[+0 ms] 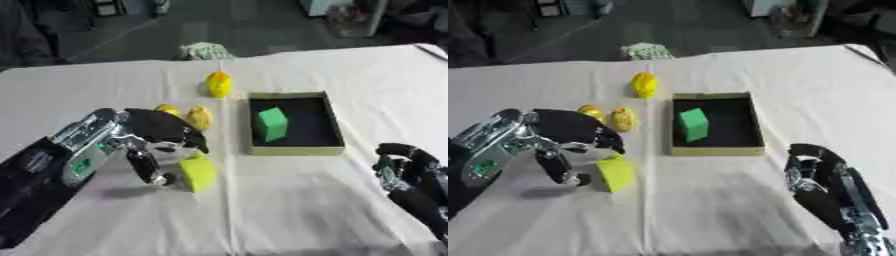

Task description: Pick up objects on the table and place them in the box.

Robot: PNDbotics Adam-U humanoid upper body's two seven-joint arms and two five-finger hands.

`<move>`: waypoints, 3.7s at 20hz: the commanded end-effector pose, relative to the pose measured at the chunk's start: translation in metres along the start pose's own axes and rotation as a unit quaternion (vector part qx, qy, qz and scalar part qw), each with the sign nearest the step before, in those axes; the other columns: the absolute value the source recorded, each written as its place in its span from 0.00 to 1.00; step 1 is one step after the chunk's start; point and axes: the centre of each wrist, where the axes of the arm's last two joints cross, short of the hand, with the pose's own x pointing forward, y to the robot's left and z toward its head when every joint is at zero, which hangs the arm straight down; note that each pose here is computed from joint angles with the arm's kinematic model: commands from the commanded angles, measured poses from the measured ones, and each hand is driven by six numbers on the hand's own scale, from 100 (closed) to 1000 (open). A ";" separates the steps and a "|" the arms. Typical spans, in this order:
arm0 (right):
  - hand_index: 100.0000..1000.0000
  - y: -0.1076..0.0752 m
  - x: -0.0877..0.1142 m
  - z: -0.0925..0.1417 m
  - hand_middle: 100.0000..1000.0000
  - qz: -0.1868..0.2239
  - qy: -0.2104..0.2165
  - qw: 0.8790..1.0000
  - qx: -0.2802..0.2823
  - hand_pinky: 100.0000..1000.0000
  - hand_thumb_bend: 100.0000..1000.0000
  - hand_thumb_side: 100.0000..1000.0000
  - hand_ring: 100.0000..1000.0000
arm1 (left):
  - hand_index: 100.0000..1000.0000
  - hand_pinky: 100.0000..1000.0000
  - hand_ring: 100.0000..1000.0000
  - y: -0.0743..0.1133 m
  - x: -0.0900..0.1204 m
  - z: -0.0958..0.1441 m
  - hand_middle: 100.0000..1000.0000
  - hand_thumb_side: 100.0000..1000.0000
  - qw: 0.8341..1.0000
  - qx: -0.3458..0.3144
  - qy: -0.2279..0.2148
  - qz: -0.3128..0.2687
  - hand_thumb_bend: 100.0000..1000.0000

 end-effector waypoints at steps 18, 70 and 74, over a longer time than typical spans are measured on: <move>0.72 0.000 0.004 -0.002 0.65 -0.002 -0.007 1.000 0.003 0.58 0.00 0.20 0.58 | 0.71 0.71 0.64 -0.001 -0.012 -0.006 0.58 0.04 0.999 0.022 0.018 0.028 0.00; 0.72 0.042 0.046 -0.030 0.64 -0.011 -0.090 0.971 0.220 0.58 0.00 0.30 0.58 | 0.85 0.78 0.75 0.139 -0.015 0.009 0.74 0.03 0.946 0.285 0.086 -0.128 0.19; 0.72 0.038 0.040 -0.027 0.64 -0.005 -0.080 0.974 0.211 0.58 0.00 0.30 0.58 | 0.84 0.77 0.74 0.120 -0.042 0.054 0.73 0.09 0.957 0.252 0.145 -0.013 0.15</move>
